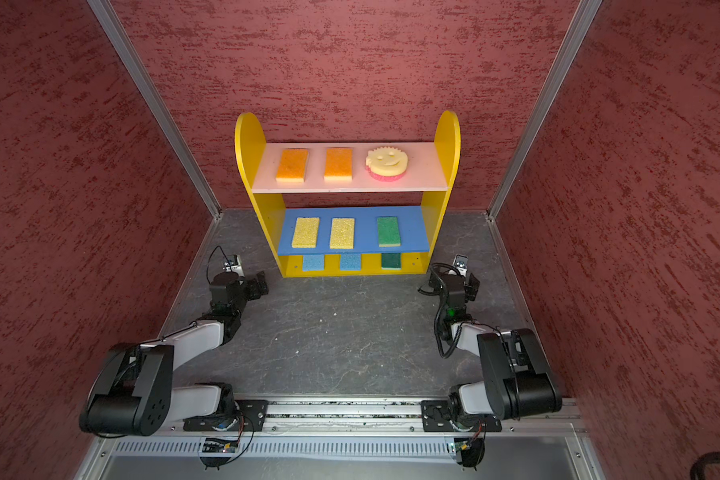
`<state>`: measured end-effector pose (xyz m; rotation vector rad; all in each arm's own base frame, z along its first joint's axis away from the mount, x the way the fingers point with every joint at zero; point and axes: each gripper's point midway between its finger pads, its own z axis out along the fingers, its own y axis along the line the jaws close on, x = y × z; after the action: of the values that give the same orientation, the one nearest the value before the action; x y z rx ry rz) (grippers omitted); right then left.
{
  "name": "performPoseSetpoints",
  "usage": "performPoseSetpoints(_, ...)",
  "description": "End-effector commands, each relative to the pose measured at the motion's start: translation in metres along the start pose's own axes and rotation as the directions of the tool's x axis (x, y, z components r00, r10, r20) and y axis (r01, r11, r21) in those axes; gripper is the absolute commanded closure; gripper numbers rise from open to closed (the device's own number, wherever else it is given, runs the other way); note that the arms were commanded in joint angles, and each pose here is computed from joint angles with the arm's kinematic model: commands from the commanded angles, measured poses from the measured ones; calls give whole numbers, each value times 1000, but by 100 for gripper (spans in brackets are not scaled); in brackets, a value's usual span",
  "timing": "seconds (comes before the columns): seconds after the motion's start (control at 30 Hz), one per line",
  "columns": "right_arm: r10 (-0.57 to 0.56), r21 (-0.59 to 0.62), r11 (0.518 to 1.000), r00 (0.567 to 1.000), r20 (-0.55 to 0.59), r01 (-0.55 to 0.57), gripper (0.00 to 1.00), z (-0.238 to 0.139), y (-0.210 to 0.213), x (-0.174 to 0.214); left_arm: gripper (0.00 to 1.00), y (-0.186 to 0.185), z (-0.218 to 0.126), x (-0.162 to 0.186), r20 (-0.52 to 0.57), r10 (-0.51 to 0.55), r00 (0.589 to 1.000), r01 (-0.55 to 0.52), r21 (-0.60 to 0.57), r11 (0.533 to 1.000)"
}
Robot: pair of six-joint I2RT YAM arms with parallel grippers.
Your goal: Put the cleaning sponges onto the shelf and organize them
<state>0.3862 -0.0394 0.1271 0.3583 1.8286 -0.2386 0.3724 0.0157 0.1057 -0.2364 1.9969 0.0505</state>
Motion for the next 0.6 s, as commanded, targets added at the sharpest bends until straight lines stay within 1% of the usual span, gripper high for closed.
performPoseSetpoints(0.0, 50, -14, 999, 999, 2, -50, 1, 14, 0, -17, 1, -6, 7, -31, 101, 2, 995, -6, 44, 999)
performPoseSetpoints(0.1, 61, -4, 998, 998, 4, -61, 1, 13, -7, -13, 0, -3, 19, -31, 67, 1, 998, -4, 44, 999)
performPoseSetpoints(0.17, 71, 1, 998, 997, 26, -71, 1, 10, -12, -15, 1, -6, 26, -33, 59, 11, 998, -15, 66, 998)
performPoseSetpoints(0.2, 76, 6, 997, 996, 37, -76, 1, 8, -15, -16, 1, -11, 27, -35, 81, 31, 996, -38, 93, 995)
performPoseSetpoints(0.23, 81, 12, 997, 996, 47, -81, 1, 6, -17, -17, 1, -12, 29, -28, 90, 35, 995, -45, 111, 993)
performPoseSetpoints(0.27, 87, 19, 996, 994, 63, -88, 1, 5, -21, -20, 0, -11, 28, -29, 121, 32, 992, -46, 121, 992)
performPoseSetpoints(0.3, 93, 26, 995, 993, 75, -95, 1, 3, -24, -20, 1, -10, 26, -27, 114, 16, 993, -30, 124, 992)
performPoseSetpoints(0.33, 98, 30, 994, 991, 93, -102, 1, 0, -27, -22, 1, -10, 24, -27, 140, 10, 990, -30, 137, 990)
performPoseSetpoints(0.37, 104, 33, 994, 987, 119, -108, 1, -4, -30, -24, 1, -9, 21, -18, 144, 6, 989, -29, 158, 987)
performPoseSetpoints(0.4, 114, 41, 992, 983, 142, -121, 1, -9, -35, -25, 1, -9, 17, -21, 207, -2, 978, -34, 171, 985)
performPoseSetpoints(0.43, 125, 50, 990, 979, 161, -134, 1, -13, -39, -27, 1, -6, 14, -17, 187, -15, 982, -17, 168, 986)
performPoseSetpoints(0.47, 140, 60, 986, 973, 185, -153, 1, -19, -45, -27, 1, -2, 14, -18, 190, -28, 981, -3, 161, 987)
performPoseSetpoints(0.5, 157, 69, 982, 965, 210, -175, 1, -26, -50, -28, 1, -4, 14, -20, 210, -24, 977, -13, 174, 985)
performPoseSetpoints(0.53, 174, 73, 978, 959, 226, -194, 1, -32, -55, -27, 1, -6, 14, -17, 184, -16, 983, -18, 183, 983)
performPoseSetpoints(0.57, 193, 67, 974, 950, 245, -215, 1, -39, -58, -27, 0, -8, 16, -18, 184, -11, 983, -25, 190, 981)
